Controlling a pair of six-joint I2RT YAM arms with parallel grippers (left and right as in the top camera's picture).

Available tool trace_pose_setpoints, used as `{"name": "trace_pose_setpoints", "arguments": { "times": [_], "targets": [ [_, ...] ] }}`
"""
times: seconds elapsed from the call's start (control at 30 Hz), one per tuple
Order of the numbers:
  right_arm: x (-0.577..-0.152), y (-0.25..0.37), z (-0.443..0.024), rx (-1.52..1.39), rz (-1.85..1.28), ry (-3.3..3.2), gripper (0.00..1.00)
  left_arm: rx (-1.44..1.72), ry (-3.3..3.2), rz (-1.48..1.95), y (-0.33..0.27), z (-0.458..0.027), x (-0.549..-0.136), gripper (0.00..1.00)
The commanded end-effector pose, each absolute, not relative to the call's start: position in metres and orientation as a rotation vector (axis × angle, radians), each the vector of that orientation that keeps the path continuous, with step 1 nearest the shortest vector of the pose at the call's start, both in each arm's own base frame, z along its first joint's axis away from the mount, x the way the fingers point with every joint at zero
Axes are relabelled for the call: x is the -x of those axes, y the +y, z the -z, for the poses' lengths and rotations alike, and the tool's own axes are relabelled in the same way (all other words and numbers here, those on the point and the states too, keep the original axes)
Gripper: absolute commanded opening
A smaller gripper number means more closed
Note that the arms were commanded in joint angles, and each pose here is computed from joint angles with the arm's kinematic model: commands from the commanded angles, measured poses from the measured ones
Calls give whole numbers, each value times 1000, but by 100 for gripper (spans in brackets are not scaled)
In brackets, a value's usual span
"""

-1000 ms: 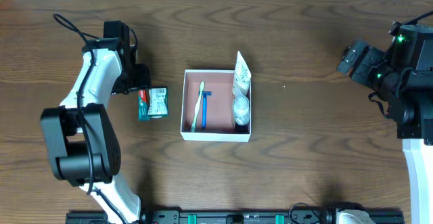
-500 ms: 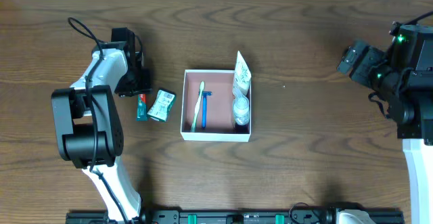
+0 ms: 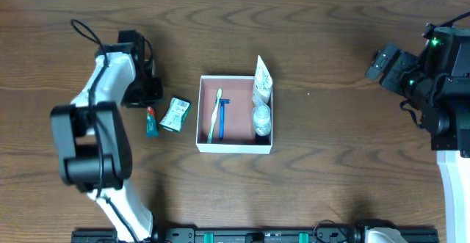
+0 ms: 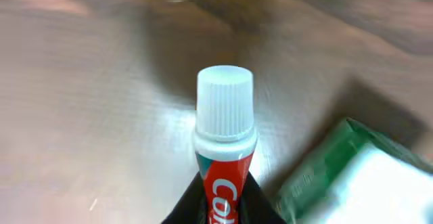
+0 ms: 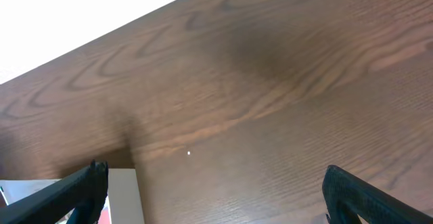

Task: Pack container
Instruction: 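Grasp the Colgate toothpaste tube with the left gripper, then place the toothpaste tube into the box and release it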

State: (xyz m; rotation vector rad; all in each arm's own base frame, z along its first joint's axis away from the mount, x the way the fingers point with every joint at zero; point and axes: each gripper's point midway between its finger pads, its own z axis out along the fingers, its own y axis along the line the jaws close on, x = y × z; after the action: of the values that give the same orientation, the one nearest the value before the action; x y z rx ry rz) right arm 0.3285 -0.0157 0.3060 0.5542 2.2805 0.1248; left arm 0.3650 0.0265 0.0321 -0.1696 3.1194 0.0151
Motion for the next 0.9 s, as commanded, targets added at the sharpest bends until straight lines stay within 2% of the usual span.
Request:
{"name": "trace_pose_setpoints", "arguments": {
  "times": [0.0, 0.17, 0.33, 0.6, 0.87],
  "targets": [
    [-329, -17, -309, -554, -125, 2275, 99, 158, 2962, -17, 19, -97, -374, 11],
    [-329, -17, -309, -554, -125, 2275, 99, 92, 2846, 81, -27, -155, -359, 11],
    [-329, -17, -309, -554, -125, 2275, 99, -69, 2782, 162, -90, -176, -349, 11],
    [-329, -17, -309, -554, -125, 2275, 99, -134, 2815, 161, -151, -133, -342, 11],
    [-329, -17, -309, -554, -125, 2275, 99, -197, 2902, 123, -173, -75, -347, 12]
  ]
}}
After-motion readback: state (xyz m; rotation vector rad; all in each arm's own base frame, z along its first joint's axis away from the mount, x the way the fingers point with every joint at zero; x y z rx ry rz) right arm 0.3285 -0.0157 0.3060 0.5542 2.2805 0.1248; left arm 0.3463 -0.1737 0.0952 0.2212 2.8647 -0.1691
